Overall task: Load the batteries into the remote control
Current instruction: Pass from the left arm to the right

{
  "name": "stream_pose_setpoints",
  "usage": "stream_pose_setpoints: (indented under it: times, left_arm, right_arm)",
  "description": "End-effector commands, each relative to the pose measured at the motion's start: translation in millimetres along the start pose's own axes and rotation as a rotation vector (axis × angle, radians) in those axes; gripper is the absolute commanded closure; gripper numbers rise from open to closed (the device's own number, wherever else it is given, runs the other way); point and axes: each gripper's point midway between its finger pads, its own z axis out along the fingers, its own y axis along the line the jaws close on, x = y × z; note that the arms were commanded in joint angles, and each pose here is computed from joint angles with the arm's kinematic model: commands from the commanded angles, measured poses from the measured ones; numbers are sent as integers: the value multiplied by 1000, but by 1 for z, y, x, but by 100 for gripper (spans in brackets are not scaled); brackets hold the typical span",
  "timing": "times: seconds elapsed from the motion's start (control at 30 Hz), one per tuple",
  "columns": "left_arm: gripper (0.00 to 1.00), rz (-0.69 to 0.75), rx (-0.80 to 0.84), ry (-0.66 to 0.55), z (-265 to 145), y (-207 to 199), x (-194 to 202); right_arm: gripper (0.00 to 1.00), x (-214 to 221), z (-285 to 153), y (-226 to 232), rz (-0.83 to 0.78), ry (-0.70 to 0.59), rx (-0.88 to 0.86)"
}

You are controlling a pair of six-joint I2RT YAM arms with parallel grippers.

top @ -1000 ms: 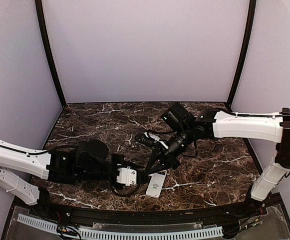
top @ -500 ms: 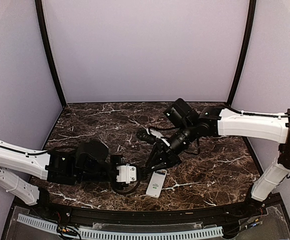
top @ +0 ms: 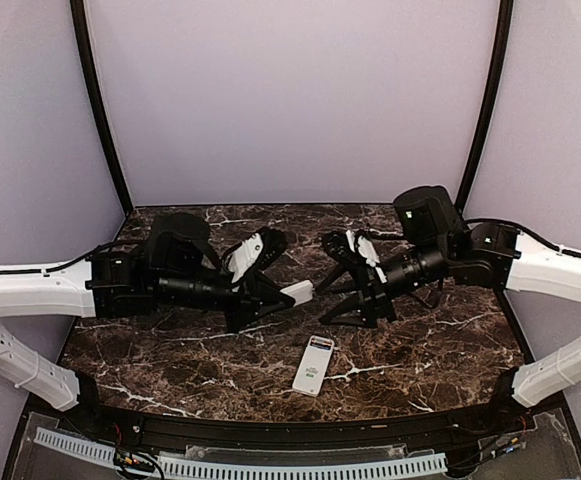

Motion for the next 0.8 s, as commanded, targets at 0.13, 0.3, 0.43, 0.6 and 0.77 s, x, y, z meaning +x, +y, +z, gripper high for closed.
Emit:
stream_pose_setpoints:
  times: [0.13,0.3,0.43,0.6,0.77]
  left_arm:
    - [100,-145,272,99,5,-37,-12]
    - [100,-108,255,121,5,-35,-7]
    - [100,-90,249,137,5,-33,-6]
    - [100,-84,258,124,6,-35,-9]
    - [100,-87,258,125,6,-35,-6]
  right_arm:
    - [46,-28,-14,-15,27,-54,50]
    - [48,-37,-22,-13,59,-53,35]
    - [51,-30,-16,-21,107,7,39]
    - [55,-17,5,-14,179,76,-93]
    - [56,-13,10,-5,174,45,-154]
